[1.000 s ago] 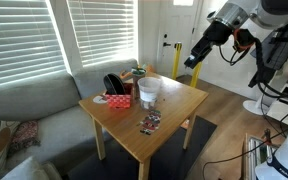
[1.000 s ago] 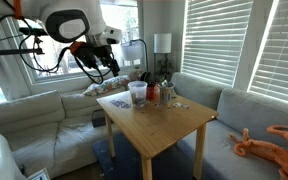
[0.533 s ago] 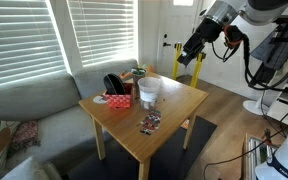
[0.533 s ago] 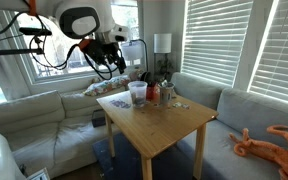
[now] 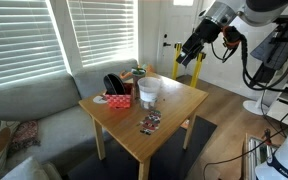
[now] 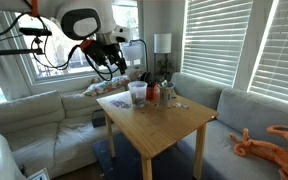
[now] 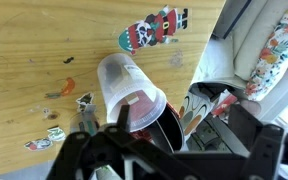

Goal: Pour the contents in the silver cup into the cup on the left

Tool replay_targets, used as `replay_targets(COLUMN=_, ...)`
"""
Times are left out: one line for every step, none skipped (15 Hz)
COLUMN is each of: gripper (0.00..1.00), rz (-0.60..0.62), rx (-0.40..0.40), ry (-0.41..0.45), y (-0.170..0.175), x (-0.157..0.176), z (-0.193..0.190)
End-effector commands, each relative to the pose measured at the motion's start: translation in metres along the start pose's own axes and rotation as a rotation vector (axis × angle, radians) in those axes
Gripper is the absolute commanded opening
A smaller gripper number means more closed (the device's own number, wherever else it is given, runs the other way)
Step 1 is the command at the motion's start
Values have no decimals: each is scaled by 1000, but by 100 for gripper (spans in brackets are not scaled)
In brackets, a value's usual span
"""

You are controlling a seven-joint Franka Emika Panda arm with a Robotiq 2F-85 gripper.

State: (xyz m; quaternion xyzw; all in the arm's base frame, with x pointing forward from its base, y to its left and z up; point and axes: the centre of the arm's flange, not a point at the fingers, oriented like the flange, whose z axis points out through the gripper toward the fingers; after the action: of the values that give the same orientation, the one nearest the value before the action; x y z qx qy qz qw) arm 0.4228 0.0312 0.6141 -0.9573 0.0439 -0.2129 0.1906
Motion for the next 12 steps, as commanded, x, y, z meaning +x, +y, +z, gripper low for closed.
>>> replay_targets(gripper=100, rz=89, rx=-28, ry=53, y=18, x=37, z=12)
replay_targets(gripper=100, rz=111, rx=-65, ry=70, y=30, x=55, z=15)
replay_targets(gripper=100, rz=122, rx=-94, ry=75, y=39, x=69, z=14)
replay_targets(gripper=100, rz=126, rx=-122, ry=71, y=47, x=80, z=14)
replay_targets(gripper=100, rz=131, rx=-144, ry=63, y=52, x=90, z=15)
replay_targets(gripper=100, rz=136, rx=-113, ry=17, y=54, x=97, z=20)
replay_targets(gripper=100, rz=125, rx=-30, ry=-40, y=51, x=99, z=24)
replay_targets(gripper=100, rz=125, rx=-93, ry=27, y=59, x=72, z=23)
replay_targets(gripper=100, rz=125, rx=-88, ry=13, y=59, x=77, z=27)
replay_targets(gripper=100, rz=126, rx=-90, ry=12, y=61, x=78, z=30)
replay_targets(gripper=100, rz=126, rx=-91, ry=12, y=61, x=77, z=31)
replay_targets(gripper=100, rz=127, rx=-91, ry=14, y=61, x=77, z=29)
